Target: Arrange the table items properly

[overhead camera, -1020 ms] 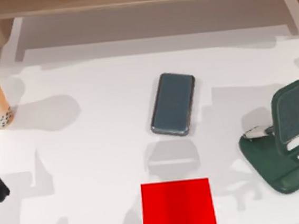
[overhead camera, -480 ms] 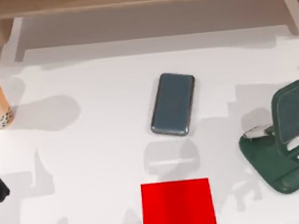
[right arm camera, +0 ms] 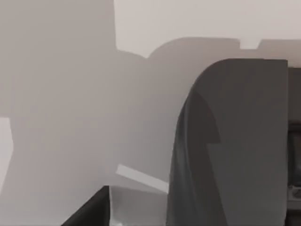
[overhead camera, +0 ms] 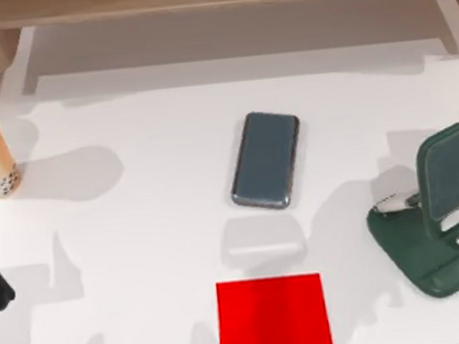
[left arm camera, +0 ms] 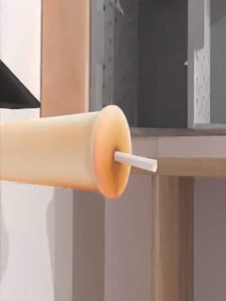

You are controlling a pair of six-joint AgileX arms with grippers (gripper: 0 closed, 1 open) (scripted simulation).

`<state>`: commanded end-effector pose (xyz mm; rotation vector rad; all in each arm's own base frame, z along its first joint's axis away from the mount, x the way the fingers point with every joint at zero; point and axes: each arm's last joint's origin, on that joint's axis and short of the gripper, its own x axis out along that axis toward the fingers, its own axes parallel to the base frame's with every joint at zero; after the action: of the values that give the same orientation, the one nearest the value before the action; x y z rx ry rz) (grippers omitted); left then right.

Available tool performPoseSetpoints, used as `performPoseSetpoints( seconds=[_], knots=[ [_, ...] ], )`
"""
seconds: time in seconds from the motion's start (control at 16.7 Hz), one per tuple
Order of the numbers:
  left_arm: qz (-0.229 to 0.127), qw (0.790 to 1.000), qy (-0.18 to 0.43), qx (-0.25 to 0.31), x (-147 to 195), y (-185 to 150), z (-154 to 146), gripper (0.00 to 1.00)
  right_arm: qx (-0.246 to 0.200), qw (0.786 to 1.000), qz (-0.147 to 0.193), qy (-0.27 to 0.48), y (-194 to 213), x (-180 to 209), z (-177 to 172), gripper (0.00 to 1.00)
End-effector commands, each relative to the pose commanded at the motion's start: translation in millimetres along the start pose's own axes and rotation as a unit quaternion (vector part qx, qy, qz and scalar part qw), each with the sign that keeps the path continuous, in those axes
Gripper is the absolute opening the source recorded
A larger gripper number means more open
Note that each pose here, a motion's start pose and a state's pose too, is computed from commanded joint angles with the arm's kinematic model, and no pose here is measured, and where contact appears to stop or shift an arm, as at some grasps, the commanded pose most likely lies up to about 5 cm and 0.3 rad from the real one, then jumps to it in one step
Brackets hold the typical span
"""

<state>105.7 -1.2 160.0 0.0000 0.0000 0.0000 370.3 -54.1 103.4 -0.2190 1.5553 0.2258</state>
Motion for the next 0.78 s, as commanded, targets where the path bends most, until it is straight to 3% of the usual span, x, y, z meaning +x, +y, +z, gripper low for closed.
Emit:
performPoseSetpoints(
  seconds=[0.06,0.78],
  knots=[
    [0.000,1.000,0.000,0.000,0.0,0.0,0.0,1.00,0.000,1.000,0.000,0.000,0.0,0.0,0.0,1.00],
    [0.000,1.000,0.000,0.000,0.0,0.0,0.0,1.00,0.000,1.000,0.000,0.000,0.0,0.0,0.0,0.10]
  ],
)
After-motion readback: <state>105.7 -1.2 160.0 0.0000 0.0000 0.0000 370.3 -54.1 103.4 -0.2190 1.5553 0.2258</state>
